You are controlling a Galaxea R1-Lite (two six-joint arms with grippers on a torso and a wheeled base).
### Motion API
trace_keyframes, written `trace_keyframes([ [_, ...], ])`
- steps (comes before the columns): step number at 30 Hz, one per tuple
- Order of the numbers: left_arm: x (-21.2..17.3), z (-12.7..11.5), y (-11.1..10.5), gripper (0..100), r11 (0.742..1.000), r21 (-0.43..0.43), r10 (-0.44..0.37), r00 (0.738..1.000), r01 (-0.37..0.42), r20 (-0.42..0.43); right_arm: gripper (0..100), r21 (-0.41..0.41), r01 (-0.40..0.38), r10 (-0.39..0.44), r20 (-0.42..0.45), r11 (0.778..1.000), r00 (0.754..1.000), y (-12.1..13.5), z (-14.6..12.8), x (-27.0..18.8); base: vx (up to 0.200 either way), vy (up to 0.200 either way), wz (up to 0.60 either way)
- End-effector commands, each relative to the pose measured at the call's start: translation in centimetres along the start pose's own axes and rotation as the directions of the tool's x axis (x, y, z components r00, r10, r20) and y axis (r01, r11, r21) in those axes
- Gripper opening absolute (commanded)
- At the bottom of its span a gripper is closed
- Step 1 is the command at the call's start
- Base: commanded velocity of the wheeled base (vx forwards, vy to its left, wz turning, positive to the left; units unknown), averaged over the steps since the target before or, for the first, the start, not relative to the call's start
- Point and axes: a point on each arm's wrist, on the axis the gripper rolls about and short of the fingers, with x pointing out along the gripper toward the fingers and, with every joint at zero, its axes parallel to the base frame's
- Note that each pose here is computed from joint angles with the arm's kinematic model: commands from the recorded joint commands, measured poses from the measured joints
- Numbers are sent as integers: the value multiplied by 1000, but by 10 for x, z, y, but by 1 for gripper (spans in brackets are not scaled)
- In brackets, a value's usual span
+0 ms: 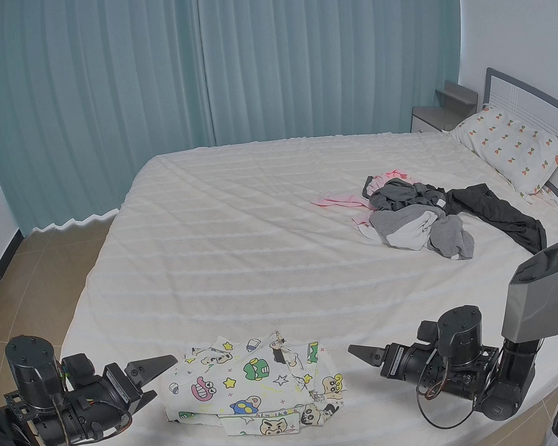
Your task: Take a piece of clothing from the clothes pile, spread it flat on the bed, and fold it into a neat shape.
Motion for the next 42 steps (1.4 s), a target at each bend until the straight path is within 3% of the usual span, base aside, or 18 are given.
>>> trace_keyframes([
  [1,-7,-2,4,100,1000,-5,9,1000,-9,5,100,-2,8,-8,-19,1000,1000,-2,-5,3,0,0,0],
  [7,-18,-4,6,100,999,43,23,1000,-24,9,100,1,14,-14,-22,1000,1000,-3,-5,2,0,0,0],
  [11,-29,-6,9,100,988,136,62,997,-69,56,100,1,15,-15,-23,1000,1000,-3,-6,2,0,0,0],
  [36,-20,-8,15,100,982,130,135,991,-136,20,100,-1,33,-33,-37,999,999,-7,-10,3,-24,0,0],
  [42,-20,-6,16,100,982,120,142,989,-145,31,100,-3,29,-29,-31,1000,999,-6,-8,4,0,200,0],
])
